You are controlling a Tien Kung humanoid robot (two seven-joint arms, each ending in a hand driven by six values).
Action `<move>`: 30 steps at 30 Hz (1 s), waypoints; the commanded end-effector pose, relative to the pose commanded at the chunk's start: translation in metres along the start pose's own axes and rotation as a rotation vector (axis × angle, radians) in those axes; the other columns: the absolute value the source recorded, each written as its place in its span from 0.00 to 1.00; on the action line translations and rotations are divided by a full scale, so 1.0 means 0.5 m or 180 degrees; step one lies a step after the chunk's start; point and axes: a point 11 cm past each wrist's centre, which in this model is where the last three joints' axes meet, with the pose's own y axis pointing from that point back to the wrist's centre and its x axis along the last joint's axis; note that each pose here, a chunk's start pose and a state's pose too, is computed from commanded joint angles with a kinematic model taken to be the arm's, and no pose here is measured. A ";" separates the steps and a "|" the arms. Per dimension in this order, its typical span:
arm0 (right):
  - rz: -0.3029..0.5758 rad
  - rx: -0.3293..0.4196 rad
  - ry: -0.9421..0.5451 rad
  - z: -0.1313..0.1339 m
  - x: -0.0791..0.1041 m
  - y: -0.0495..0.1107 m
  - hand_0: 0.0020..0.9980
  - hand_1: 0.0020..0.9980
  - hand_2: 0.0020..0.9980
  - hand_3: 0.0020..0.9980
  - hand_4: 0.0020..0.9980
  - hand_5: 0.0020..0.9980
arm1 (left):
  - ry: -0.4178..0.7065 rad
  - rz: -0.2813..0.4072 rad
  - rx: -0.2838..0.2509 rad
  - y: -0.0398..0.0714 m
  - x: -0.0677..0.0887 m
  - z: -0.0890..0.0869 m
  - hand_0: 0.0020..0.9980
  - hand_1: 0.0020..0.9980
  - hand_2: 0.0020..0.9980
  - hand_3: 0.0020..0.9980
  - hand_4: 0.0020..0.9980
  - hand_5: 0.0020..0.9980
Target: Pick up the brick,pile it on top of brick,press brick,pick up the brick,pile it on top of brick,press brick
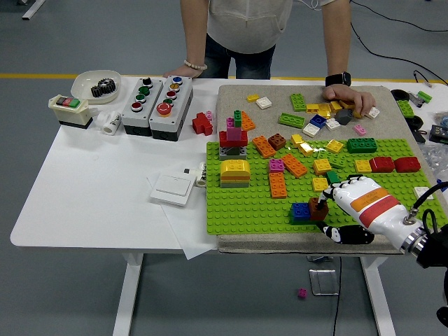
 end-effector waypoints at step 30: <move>0.0084 0.0026 -0.0016 -0.006 0.012 0.001 0.57 0.55 0.61 0.55 0.69 0.40 | -0.0004 -0.0004 0.0010 0.000 -0.001 -0.002 0.75 0.72 0.71 0.59 0.64 0.66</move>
